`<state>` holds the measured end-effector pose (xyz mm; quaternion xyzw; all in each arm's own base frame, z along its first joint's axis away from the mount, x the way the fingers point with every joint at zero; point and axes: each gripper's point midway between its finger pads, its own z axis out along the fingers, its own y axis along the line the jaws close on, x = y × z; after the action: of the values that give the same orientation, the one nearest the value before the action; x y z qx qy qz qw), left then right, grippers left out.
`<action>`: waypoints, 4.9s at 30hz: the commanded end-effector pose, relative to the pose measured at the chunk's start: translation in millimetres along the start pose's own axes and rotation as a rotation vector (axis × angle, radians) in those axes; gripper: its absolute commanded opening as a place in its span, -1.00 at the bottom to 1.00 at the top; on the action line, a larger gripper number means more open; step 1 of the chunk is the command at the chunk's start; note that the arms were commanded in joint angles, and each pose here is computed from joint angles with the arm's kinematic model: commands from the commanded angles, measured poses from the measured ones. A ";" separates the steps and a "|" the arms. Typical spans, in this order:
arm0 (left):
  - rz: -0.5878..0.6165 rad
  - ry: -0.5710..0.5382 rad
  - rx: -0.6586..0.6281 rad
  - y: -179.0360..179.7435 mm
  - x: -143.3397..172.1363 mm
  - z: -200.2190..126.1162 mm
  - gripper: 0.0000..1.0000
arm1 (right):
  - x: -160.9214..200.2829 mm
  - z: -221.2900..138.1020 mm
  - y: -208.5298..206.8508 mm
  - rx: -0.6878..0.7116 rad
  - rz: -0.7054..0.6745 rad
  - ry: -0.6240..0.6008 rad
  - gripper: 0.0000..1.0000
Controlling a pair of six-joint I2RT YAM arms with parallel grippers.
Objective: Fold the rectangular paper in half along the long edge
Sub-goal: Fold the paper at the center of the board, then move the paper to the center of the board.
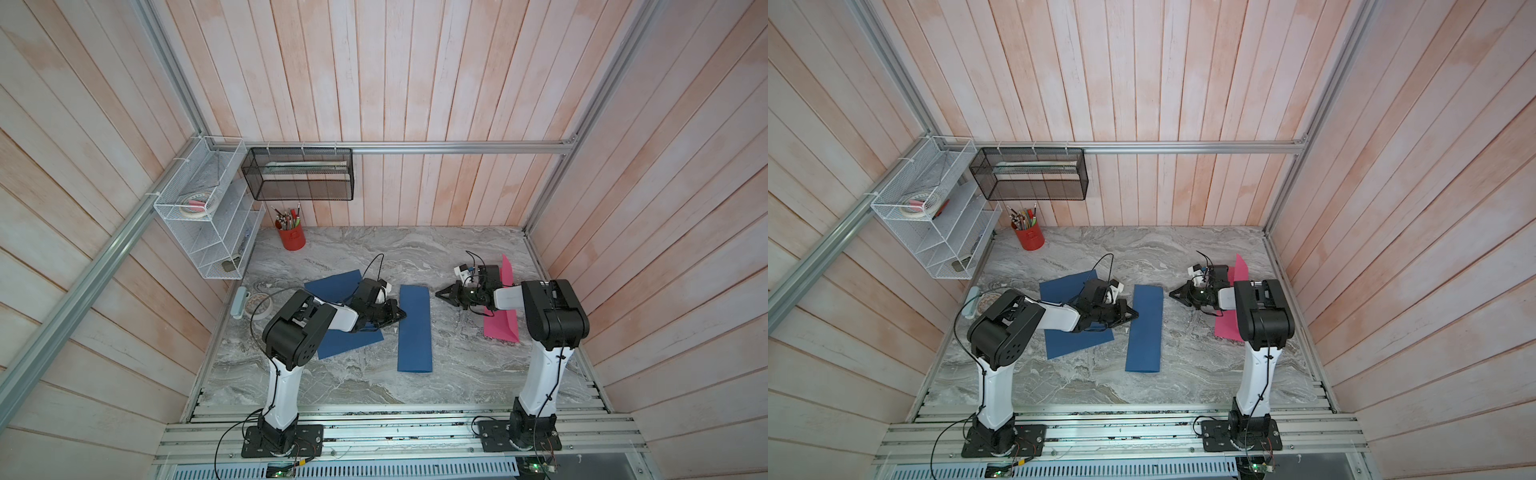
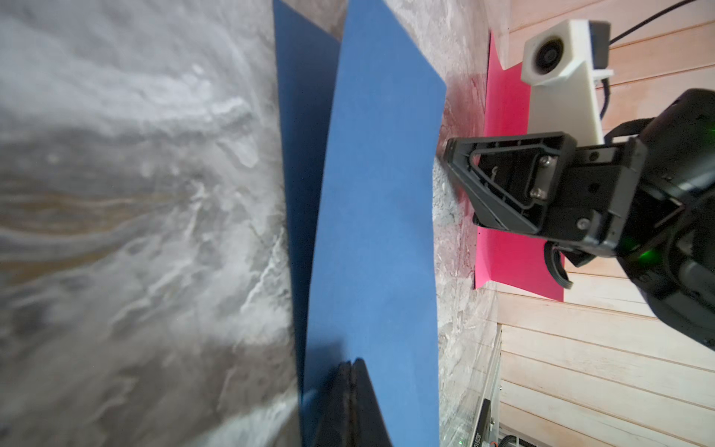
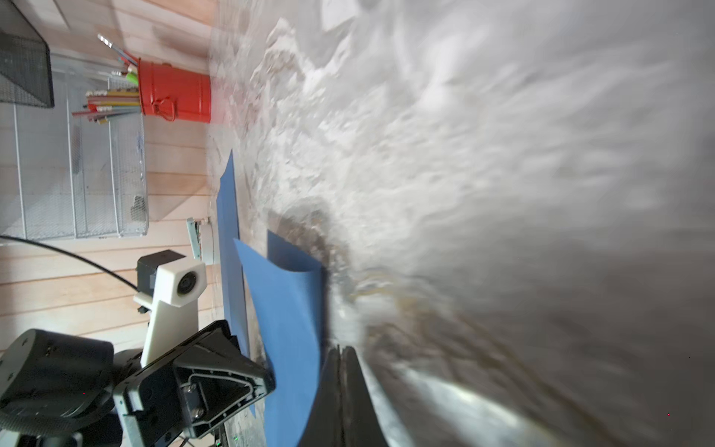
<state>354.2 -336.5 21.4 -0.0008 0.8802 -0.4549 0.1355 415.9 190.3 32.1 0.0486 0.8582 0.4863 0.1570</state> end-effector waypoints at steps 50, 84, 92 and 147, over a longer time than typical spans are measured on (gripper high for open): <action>-0.110 0.139 -0.160 61.5 51.7 8.5 -1.00 | 160.0 -16.9 24.4 0.004 -0.027 0.154 -0.01; -0.100 0.142 -0.154 59.1 50.6 7.7 -1.00 | 117.7 -12.6 27.4 -0.043 0.012 0.015 -0.41; -0.103 0.140 -0.147 57.6 50.3 7.4 -1.00 | 78.2 -3.0 27.3 -0.088 0.008 -0.007 -0.61; -0.063 -0.454 -0.152 -4.0 -45.5 -230.5 0.14 | -40.0 -159.8 87.4 0.072 -0.175 -0.313 -0.15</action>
<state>352.4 -174.0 195.9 -0.0921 0.8384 -0.4136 0.3428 417.7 63.4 202.7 0.0798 0.8429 0.3813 0.3712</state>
